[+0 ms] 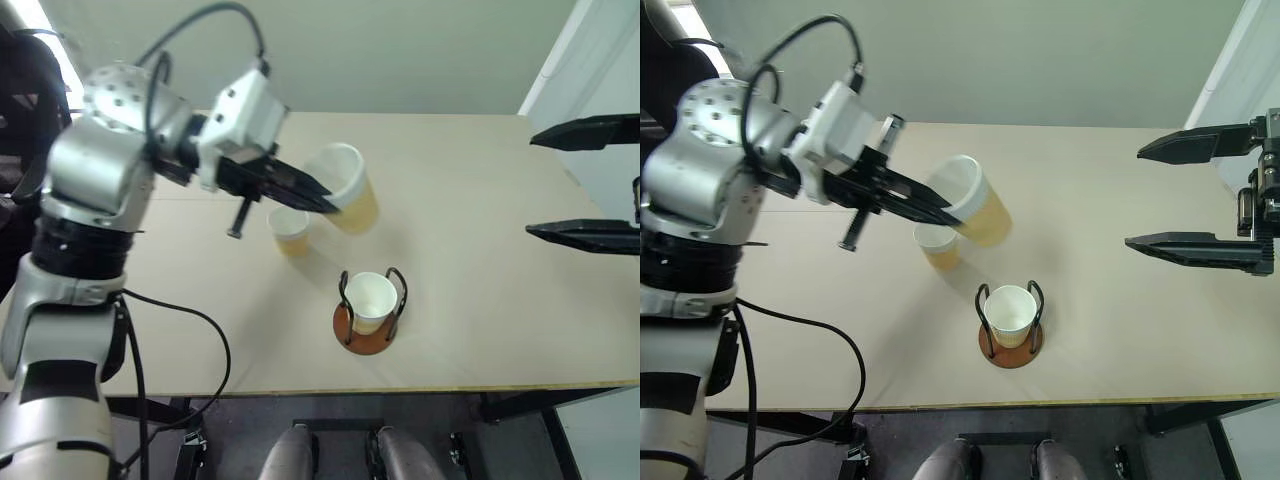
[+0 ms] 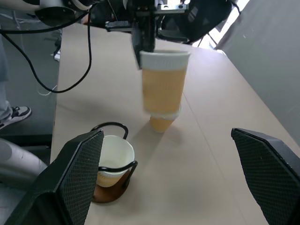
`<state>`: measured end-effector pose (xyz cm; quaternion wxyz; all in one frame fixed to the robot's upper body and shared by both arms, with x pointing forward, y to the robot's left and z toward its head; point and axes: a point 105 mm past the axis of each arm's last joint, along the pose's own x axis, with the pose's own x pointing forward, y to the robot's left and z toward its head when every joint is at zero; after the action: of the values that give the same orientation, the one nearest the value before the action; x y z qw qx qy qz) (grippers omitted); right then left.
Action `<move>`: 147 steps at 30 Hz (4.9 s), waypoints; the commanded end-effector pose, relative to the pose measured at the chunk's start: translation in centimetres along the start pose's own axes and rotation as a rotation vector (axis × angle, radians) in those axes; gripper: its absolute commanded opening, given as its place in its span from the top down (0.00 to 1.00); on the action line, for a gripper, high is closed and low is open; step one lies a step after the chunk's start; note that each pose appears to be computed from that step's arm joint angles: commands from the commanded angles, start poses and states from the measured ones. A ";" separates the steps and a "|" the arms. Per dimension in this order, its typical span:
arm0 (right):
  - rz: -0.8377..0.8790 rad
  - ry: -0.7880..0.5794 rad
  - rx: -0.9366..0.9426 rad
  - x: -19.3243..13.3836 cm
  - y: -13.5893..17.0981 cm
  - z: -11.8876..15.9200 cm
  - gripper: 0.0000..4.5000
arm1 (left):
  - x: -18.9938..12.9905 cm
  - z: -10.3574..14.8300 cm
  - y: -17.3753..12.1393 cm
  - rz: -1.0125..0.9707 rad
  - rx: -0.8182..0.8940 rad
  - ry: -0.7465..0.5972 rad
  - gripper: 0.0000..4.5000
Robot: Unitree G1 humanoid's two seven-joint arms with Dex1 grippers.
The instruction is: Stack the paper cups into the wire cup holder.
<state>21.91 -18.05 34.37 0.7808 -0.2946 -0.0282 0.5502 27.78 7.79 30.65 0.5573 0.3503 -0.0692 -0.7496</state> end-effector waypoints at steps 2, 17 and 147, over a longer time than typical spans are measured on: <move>-0.058 0.014 -0.060 -1.0 0.1 1.1 0.00 | 2.0 1.9 -1.5 -0.177 0.103 -0.046 0.99; -0.106 0.049 -0.047 -1.7 1.0 1.3 0.00 | 4.4 -2.5 -2.4 -0.313 0.126 0.106 0.99; -0.151 0.124 -0.036 -1.7 1.5 0.3 0.00 | 6.0 -3.2 -1.4 -0.381 0.129 0.089 0.99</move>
<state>20.32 -19.08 33.50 0.8138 -0.3260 0.0054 0.4810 28.04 3.83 23.42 0.3937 0.4110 -0.0029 -0.8222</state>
